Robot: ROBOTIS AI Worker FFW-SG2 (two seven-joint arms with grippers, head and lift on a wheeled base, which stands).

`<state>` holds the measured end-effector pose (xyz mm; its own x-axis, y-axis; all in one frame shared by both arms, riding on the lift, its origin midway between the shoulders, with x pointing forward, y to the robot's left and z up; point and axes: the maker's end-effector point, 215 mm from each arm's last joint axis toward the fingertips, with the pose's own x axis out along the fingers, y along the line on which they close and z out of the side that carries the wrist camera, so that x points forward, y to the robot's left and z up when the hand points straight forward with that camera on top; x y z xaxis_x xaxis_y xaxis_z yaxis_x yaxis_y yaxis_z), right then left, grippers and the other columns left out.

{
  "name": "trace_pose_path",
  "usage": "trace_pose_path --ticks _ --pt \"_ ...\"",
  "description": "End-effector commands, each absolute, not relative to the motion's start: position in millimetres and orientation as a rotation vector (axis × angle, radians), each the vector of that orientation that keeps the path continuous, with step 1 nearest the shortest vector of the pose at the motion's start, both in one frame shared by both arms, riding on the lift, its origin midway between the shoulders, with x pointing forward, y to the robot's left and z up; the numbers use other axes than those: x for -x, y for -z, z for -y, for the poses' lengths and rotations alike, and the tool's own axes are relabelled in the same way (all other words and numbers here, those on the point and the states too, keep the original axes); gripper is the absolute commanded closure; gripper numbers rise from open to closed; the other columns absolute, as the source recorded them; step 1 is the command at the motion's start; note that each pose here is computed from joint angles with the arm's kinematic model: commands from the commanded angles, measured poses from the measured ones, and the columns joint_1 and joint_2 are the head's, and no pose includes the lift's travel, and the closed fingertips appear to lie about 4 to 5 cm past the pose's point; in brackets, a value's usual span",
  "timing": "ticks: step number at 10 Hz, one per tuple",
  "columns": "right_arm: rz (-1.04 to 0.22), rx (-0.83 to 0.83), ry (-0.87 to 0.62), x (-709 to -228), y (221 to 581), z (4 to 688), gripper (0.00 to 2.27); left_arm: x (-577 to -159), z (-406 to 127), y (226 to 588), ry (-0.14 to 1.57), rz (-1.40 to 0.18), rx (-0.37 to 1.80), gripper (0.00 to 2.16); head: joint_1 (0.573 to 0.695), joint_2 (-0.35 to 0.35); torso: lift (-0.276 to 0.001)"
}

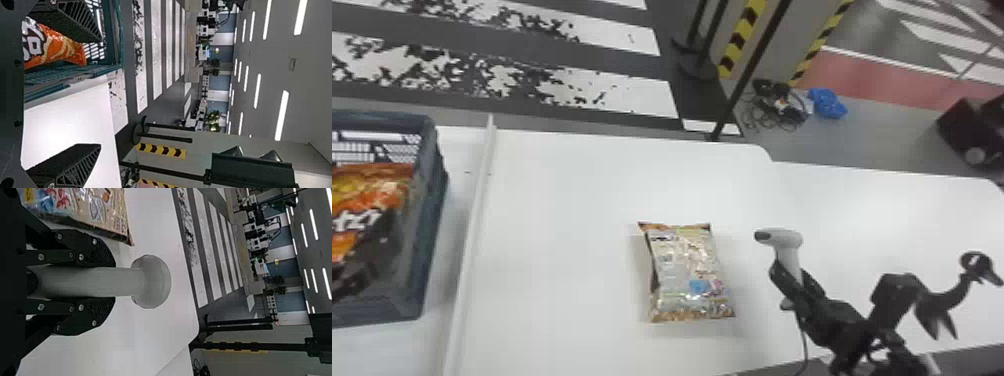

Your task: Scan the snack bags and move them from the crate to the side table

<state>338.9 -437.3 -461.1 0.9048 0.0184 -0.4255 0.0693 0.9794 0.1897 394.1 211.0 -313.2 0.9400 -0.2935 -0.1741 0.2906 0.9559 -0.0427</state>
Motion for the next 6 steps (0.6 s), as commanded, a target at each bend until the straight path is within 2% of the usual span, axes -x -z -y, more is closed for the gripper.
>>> trace_pose_path --ticks 1,6 --pt "-0.436 -0.241 -0.021 -325 446 391 2.24 -393 -212 315 0.304 -0.183 0.017 0.04 0.695 -0.35 -0.087" --pt "-0.464 -0.289 -0.19 -311 436 269 2.24 -387 -217 309 0.304 -0.154 0.043 0.04 0.695 -0.159 -0.087"
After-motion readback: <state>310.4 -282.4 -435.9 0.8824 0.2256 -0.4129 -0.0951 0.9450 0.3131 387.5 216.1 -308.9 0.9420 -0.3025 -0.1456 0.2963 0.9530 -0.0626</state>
